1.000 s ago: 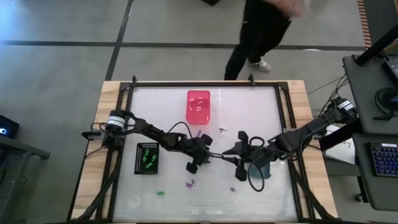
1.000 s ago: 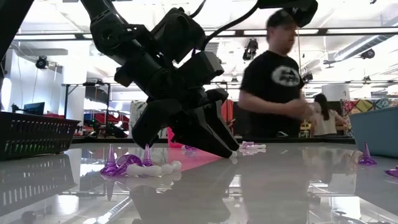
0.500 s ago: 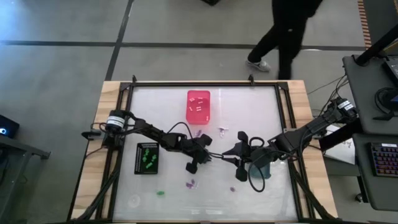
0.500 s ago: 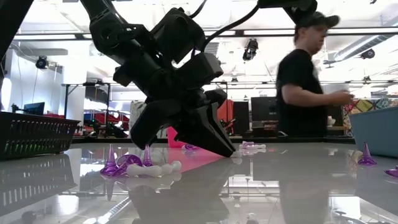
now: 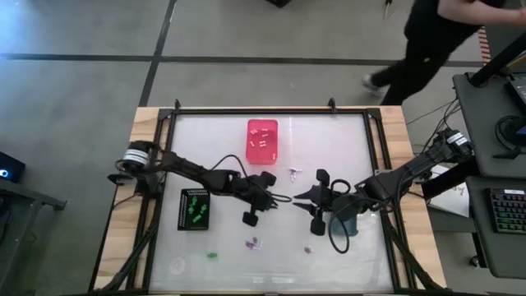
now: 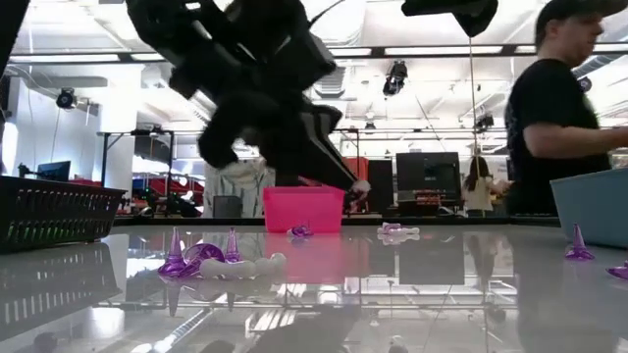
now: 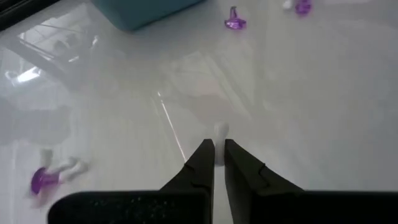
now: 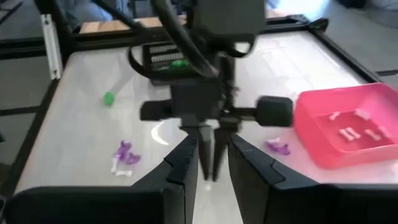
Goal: Sort Halloween decoration
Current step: Put the bone toy into the red bin
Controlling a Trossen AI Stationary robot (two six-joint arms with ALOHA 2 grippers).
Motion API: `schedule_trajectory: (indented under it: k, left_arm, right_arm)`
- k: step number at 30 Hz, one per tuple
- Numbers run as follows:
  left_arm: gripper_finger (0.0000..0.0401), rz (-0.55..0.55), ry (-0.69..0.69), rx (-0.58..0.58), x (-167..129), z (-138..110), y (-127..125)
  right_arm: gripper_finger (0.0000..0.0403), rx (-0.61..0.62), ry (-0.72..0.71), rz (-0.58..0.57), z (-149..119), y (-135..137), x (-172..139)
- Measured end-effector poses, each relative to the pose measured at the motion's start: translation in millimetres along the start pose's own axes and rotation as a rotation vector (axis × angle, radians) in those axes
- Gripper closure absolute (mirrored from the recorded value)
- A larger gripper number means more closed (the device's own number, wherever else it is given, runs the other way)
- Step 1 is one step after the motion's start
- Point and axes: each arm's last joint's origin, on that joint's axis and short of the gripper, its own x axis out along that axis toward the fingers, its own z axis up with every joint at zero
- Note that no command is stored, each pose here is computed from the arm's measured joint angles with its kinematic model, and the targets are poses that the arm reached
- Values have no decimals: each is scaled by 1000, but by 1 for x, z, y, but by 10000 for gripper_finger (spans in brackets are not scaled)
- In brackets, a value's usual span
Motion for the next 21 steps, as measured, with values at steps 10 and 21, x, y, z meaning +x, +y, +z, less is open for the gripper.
schedule_trajectory:
  k: [10, 21]
  left_arm:
    - [401, 82, -16, 5, -64, 18, 9]
    - [401, 428, 43, -95, -120, -9, 53]
  right_arm:
    - [331, -8, -8, -3, 2, -1, -2]
    - [333, 0, -6, 0, 1, -1, -2]
